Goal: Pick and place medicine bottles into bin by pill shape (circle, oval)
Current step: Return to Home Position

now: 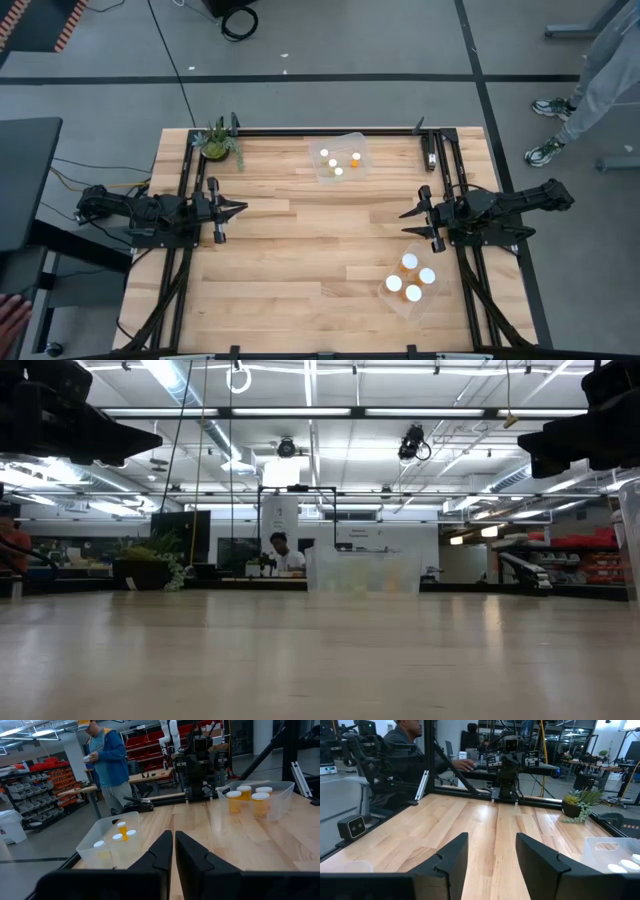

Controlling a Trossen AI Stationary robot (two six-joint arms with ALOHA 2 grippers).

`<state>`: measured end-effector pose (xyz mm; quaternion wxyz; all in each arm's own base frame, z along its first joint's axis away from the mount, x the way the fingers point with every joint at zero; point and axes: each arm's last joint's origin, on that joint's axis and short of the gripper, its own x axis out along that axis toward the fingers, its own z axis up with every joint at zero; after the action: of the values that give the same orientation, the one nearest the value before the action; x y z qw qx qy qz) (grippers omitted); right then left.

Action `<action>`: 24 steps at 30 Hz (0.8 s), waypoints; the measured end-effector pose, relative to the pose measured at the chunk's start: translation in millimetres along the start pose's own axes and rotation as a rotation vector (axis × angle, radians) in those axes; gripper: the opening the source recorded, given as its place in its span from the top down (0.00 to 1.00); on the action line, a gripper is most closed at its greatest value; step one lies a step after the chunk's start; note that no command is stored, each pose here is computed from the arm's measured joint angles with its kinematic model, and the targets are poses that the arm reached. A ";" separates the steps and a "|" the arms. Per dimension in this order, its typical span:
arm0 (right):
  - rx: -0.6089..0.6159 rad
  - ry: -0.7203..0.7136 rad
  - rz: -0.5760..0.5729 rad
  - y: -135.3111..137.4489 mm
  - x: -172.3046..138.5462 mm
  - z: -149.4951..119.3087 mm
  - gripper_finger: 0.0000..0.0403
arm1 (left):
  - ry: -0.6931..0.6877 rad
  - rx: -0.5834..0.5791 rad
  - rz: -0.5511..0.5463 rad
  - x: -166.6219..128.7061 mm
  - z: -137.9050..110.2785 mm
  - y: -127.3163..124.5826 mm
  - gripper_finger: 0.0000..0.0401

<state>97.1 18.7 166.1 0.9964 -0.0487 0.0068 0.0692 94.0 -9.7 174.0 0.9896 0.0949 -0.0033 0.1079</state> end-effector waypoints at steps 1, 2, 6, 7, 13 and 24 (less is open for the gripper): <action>0.000 0.000 0.000 0.0 0.0 0.0 0.57 | 0.000 0.000 0.000 0.0 0.0 0.0 0.93; 0.000 0.000 0.000 0.0 0.0 0.0 0.57 | 0.000 0.000 0.000 0.0 0.1 0.0 0.93; 0.000 0.000 0.000 0.0 0.0 0.0 0.57 | 0.000 0.000 0.000 0.0 0.0 0.0 0.92; 0.000 0.000 0.000 0.0 0.0 0.0 0.57 | 0.000 0.000 0.000 0.0 0.0 0.0 0.91; 0.000 0.000 0.000 0.0 0.0 0.0 0.57 | 0.000 0.000 0.000 0.0 0.0 0.0 0.90; 0.000 0.000 0.000 0.0 0.0 0.0 0.57 | 0.000 0.000 0.001 0.0 0.0 0.0 0.93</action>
<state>97.1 18.7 166.0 0.9964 -0.0487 0.0070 0.0693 94.0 -9.7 174.0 0.9896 0.0948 -0.0034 0.1082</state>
